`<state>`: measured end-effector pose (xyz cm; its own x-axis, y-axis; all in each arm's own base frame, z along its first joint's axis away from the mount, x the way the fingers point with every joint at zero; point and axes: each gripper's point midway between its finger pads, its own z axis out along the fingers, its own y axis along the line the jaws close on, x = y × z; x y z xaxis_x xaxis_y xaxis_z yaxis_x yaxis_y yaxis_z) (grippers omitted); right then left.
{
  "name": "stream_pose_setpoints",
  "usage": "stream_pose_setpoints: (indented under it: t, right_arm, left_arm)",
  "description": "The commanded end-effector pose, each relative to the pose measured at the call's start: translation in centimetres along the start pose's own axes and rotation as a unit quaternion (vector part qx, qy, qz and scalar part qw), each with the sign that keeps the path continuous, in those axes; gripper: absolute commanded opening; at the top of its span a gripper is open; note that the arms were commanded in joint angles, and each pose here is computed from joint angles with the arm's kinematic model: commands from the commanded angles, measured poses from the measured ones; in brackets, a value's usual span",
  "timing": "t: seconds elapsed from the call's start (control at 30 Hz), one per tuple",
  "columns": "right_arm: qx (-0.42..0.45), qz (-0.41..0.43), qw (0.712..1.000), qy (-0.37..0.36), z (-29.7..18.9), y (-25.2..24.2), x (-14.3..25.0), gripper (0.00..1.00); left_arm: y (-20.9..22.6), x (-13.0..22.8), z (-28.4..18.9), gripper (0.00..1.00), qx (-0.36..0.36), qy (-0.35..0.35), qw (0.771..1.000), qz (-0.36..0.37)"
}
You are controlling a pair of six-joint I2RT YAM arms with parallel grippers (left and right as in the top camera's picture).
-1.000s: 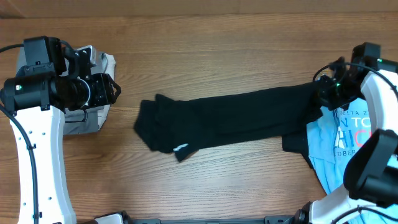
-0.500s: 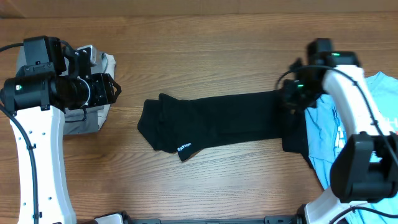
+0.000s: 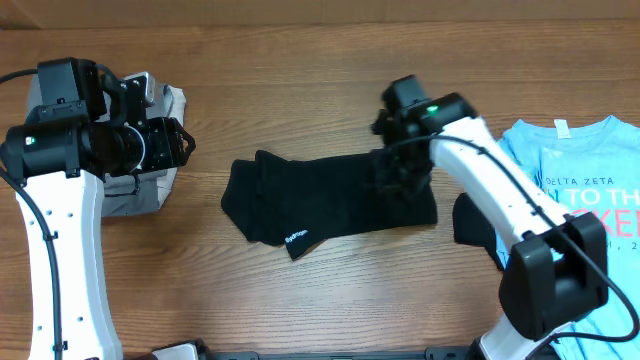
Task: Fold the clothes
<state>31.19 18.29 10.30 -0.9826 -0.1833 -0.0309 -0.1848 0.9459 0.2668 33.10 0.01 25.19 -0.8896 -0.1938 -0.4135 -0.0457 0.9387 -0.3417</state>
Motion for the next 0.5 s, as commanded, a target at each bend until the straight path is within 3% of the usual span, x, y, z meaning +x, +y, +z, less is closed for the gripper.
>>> stream_pose_setpoints:
  t: [0.0, 0.47]
  right_arm:
    - [-0.007, 0.006, 1.000, -0.019, -0.2, 1.7, -0.6, 0.04]
    - [-0.022, -0.003, 1.000, -0.014, 1.8, 3.3, -1.2, 0.11]
  left_arm:
    - [-0.7, -0.3, -0.8, 0.51, 0.010, -0.011, 1.000, 0.015]
    - [-0.7, -0.2, -0.8, 0.52, 0.010, -0.009, 1.000, 0.014]
